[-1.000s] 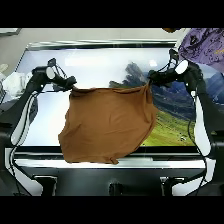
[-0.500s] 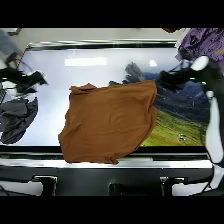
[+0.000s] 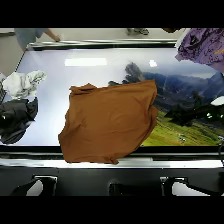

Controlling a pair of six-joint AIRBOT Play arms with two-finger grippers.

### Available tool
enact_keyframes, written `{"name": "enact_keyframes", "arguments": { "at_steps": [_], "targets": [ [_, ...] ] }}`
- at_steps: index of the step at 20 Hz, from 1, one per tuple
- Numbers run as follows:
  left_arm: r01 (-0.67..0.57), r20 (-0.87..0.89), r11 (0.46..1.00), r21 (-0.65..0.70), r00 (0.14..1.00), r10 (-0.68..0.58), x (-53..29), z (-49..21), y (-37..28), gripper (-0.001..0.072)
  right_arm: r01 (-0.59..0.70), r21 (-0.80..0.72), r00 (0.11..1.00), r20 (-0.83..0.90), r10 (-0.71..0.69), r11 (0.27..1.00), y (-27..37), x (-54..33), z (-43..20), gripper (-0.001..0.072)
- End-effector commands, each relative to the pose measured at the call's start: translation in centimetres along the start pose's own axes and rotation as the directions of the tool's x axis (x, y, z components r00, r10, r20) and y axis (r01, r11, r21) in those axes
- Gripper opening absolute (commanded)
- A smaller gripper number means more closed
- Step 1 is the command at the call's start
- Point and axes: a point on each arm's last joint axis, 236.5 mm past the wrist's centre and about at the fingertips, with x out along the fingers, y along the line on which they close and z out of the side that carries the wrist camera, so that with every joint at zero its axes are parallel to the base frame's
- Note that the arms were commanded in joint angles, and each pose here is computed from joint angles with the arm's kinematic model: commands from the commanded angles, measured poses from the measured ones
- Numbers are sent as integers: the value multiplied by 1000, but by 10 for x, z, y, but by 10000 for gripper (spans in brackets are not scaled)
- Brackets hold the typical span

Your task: Fold the clothes and pants, and hang the long-sleeved shirts on hangers.

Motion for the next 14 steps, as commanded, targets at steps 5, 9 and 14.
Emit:
{"name": "enact_keyframes", "arguments": {
  "at_steps": [5,9,14],
  "targets": [
    [-7,-64,1000,-28,998,5,26,-61,19,719,19,-24,1000,-6,-19,1000,0,53,-12,433],
    [5,-113,999,-44,994,-10,26,-73,16,719,47,-31,999,-20,-47,998,1,83,-11,318],
    [120,-223,992,-31,967,-124,55,-109,0,719,68,-35,998,-5,-68,997,-5,83,-6,29]
  ]
}}
